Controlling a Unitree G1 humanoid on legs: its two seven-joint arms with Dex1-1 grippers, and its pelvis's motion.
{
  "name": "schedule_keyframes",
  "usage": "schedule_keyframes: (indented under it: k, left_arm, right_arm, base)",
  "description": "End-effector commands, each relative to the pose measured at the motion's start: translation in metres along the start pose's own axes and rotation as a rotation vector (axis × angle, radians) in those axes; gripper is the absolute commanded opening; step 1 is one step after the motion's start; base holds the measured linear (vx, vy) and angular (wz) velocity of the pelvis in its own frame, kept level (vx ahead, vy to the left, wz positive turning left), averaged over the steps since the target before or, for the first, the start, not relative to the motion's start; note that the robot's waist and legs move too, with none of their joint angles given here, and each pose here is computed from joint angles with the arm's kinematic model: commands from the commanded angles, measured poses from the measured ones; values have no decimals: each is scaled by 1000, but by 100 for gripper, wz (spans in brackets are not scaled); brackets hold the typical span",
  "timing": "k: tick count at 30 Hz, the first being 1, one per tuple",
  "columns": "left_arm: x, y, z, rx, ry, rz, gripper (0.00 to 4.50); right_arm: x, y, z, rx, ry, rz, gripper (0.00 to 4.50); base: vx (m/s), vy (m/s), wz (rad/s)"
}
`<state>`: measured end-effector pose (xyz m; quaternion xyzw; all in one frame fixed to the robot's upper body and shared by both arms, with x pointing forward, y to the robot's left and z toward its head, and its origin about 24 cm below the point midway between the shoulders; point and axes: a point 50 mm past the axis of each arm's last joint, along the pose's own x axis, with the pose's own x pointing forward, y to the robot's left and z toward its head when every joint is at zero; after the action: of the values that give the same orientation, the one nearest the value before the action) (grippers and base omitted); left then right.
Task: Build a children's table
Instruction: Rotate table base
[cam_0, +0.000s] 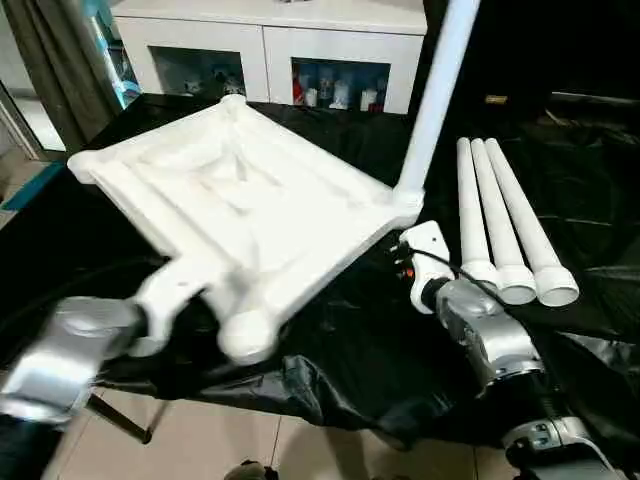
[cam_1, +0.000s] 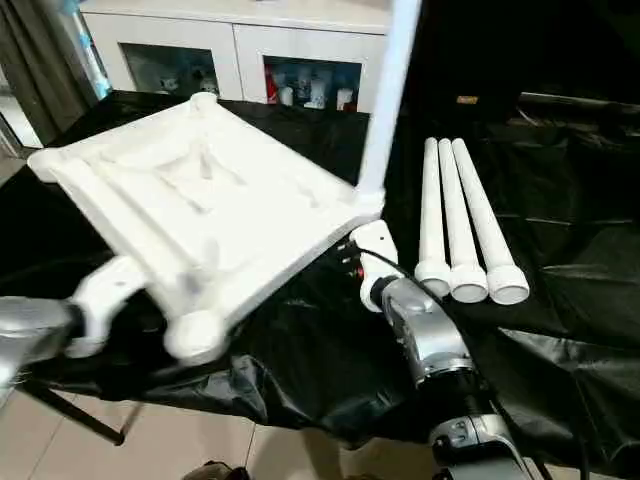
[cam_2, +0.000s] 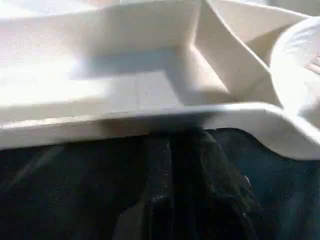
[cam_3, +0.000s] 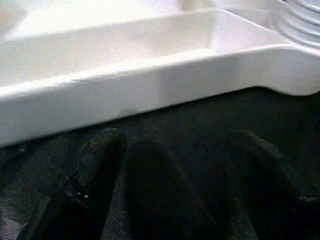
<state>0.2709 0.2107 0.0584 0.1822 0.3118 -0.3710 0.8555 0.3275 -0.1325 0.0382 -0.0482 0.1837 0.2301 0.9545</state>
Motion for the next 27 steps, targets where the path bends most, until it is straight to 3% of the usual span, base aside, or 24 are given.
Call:
schedule_keyframes:
  k: [1, 6, 10, 13, 16, 22, 27]
  left_arm:
    - [13, -6, 14, 32, -60, -46, 69]
    - [30, -12, 20, 65, -77, -76, 69]
    - [42, -16, 35, 94, -162, -62, 69]
    - [55, -25, 54, 111, -271, -78, 69]
    - [60, -31, 62, 119, -317, -97, 69]
    - [45, -24, 68, 137, -357, -112, 72]
    - [29, -26, 73, 162, -360, -221, 72]
  right_arm:
    - [-7, -5, 13, 0, -46, -10, 354]
    - [-16, -15, 32, -1, -105, -62, 354]
    - [-22, -24, 45, -6, -132, -127, 354]
    - [-25, -34, 52, -76, -34, -278, 354]
    - [-26, -38, 58, 0, -32, -270, 354]
    - [-30, -59, 66, 123, -32, -388, 400]
    - [-30, -72, 72, 145, 9, -462, 437]
  base:
    - [0, 0, 0]
    - [0, 0, 0]
    - [0, 0, 0]
    - [0, 0, 0]
    - [0, 0, 0]
    - [0, 0, 0]
    - [0, 0, 0]
